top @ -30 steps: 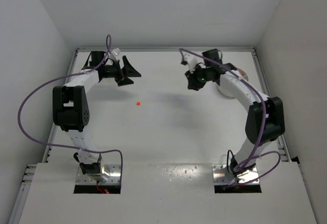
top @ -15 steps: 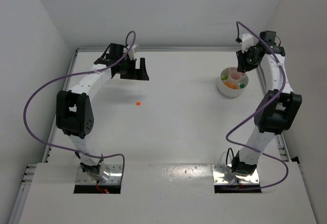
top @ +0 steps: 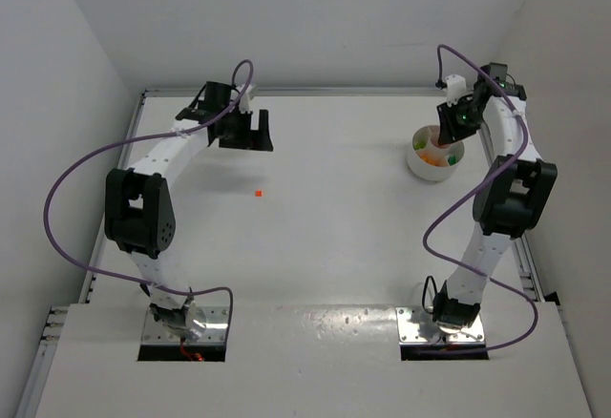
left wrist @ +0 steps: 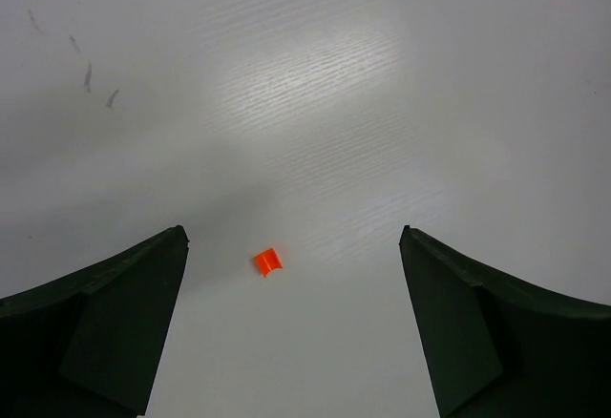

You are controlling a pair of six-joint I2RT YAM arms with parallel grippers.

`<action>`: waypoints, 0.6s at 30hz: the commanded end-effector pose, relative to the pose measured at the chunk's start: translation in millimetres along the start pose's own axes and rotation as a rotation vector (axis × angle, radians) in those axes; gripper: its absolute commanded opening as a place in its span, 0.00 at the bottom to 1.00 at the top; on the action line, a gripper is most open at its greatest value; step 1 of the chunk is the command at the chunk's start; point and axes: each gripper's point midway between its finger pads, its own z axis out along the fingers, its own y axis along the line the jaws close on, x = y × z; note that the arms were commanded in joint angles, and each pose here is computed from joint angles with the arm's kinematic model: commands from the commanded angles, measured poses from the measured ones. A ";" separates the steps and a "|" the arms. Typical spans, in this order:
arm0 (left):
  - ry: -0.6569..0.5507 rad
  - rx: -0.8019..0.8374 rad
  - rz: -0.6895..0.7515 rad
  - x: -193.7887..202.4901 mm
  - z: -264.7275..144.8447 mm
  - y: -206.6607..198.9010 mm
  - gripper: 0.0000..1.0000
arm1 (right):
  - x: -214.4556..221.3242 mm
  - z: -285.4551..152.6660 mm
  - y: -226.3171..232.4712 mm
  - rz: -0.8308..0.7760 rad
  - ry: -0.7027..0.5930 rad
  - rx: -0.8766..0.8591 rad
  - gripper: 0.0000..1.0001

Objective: Sort the legos into containers by color

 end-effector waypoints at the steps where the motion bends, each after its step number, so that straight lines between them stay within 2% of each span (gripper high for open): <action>1: -0.041 -0.032 0.010 -17.4 -6.9 0.3 1.00 | -3.0 -5.8 -2.8 0.005 -0.014 0.010 0.14; 2: -0.041 -0.032 0.010 -17.4 -7.0 0.2 1.00 | -3.0 -5.8 -2.4 0.014 -0.014 0.010 0.20; 3: -0.042 -0.044 0.010 -17.7 -7.0 2.4 1.00 | -4.8 -5.5 -3.8 0.011 -0.021 0.015 0.38; 5: -0.042 -0.045 0.020 -17.7 -7.0 2.8 1.00 | -9.2 -3.7 -1.4 -0.002 -0.029 0.015 0.47; 10: -0.022 -0.056 0.043 -9.1 -4.1 7.7 1.00 | -24.7 -10.2 3.6 -0.001 -0.087 0.024 0.49; 13: 0.028 0.002 0.127 7.3 -1.5 3.7 0.98 | -36.2 -19.9 15.2 0.003 -0.131 -0.002 0.47; 16: 0.128 0.013 0.237 33.9 3.5 8.0 0.85 | -46.4 -29.8 29.5 -0.024 -0.160 -0.022 0.44; 17: 0.194 -0.013 0.275 51.6 9.1 16.0 0.76 | -45.6 -31.5 38.9 -0.030 -0.157 -0.042 0.44; 18: 0.215 -0.035 0.290 58.2 12.0 23.0 0.71 | -43.8 -32.8 40.5 -0.029 -0.156 -0.043 0.44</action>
